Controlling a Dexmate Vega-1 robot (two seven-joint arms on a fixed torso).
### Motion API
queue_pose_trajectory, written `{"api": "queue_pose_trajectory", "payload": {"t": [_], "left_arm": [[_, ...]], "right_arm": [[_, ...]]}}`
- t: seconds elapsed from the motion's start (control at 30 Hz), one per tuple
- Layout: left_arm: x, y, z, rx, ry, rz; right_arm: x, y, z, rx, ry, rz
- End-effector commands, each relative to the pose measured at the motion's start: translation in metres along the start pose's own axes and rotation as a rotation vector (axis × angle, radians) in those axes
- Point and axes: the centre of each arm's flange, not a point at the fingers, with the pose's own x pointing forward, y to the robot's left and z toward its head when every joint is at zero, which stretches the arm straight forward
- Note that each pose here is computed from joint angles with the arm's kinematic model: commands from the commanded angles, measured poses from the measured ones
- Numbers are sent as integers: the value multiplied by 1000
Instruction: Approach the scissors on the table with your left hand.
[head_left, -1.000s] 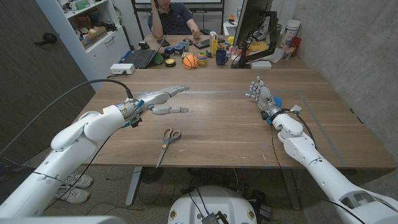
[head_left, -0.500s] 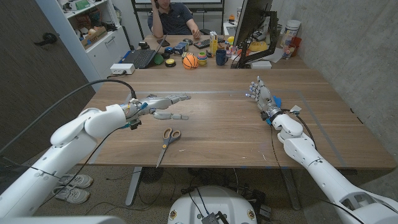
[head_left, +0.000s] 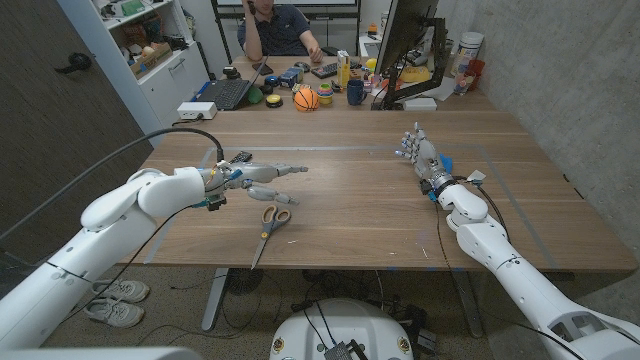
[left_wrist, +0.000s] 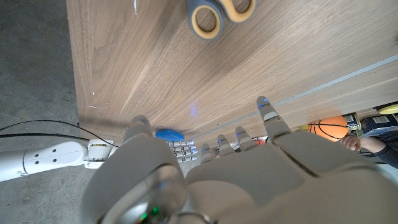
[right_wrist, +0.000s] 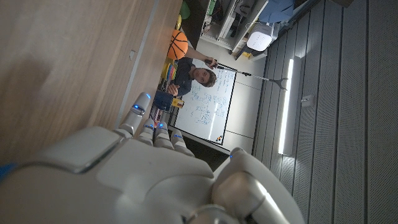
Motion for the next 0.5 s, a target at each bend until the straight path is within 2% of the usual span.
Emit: {"api": "queue_pose_trajectory", "payload": {"t": [0.03,0.5], "left_arm": [[2,0,3,28,18,-43],[2,1,4,36,29,-63]], "right_arm": [[-2,-1,0,3,-6,-11],[-2,-2,1,4,-11,-16]]}}
